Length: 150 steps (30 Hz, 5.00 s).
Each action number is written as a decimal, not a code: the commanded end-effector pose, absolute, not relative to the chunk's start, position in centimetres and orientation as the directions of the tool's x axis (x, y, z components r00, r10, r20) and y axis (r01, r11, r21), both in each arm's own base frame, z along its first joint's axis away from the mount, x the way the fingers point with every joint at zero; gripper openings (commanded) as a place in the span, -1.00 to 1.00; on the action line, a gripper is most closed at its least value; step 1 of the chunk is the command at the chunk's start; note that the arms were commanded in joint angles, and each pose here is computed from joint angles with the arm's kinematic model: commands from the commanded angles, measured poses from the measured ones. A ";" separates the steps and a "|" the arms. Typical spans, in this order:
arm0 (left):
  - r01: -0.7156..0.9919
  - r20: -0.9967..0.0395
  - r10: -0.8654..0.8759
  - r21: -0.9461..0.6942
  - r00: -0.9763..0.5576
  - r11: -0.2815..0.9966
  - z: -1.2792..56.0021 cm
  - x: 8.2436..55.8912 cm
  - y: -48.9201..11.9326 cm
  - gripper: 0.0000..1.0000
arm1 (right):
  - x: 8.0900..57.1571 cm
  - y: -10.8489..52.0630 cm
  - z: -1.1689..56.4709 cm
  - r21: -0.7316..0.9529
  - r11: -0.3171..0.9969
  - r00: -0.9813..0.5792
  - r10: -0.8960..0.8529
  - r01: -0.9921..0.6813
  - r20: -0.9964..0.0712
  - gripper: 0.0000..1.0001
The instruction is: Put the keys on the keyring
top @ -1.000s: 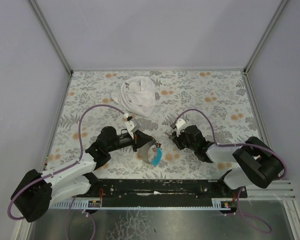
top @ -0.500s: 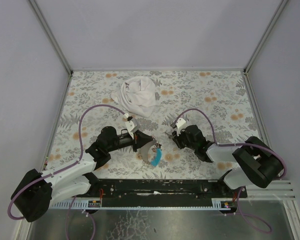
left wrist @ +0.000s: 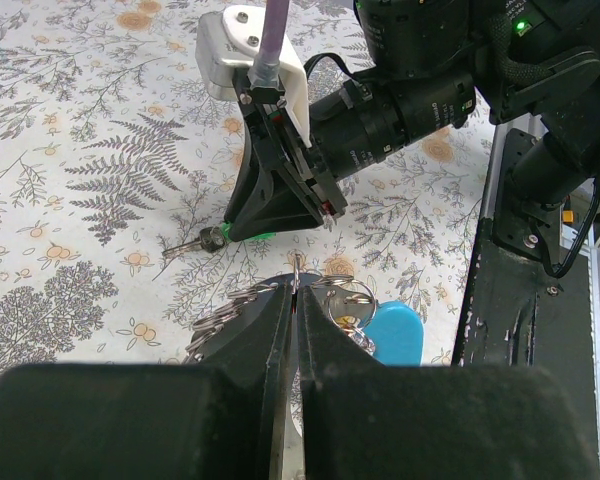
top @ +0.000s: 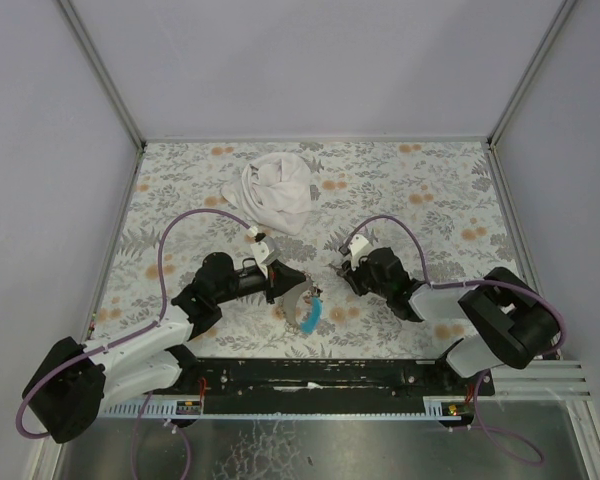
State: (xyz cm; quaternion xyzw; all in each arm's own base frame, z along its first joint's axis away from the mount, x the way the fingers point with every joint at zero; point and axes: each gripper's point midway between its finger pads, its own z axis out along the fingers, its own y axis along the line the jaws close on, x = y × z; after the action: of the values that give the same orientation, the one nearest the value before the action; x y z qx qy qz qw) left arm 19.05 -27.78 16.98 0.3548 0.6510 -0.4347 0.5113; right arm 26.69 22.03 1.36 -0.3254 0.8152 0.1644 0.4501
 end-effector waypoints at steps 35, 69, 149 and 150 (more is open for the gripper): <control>0.935 -0.987 0.018 -0.142 -0.157 0.326 17.8 18.5 -28.0 -1.00 | 24.6 23.8 12.4 0.021 0.585 -0.358 -0.467 -0.811 -0.809 -1.00; 0.995 -0.991 0.099 -0.091 -0.095 0.045 16.6 14.9 -29.5 -1.00 | 16.1 27.4 19.2 -0.031 -0.066 0.055 -0.408 -0.997 -0.912 -1.00; 0.993 -0.986 0.118 -0.116 -0.118 0.023 16.2 14.8 -29.9 -1.00 | 14.5 28.3 18.5 0.075 -0.164 0.014 -0.486 -0.984 -0.874 -1.00; 0.993 -0.986 0.117 -0.112 -0.115 0.032 16.2 14.9 -29.8 -1.00 | 14.5 28.2 18.4 0.079 -0.153 0.007 -0.494 -0.985 -0.870 -1.00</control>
State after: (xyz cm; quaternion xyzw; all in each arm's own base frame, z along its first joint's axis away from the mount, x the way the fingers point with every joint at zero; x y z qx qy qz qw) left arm 14.60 -29.97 16.74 0.5016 0.5453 -0.4983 0.4503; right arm 14.06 27.40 16.62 -0.6407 0.5846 0.4087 0.2842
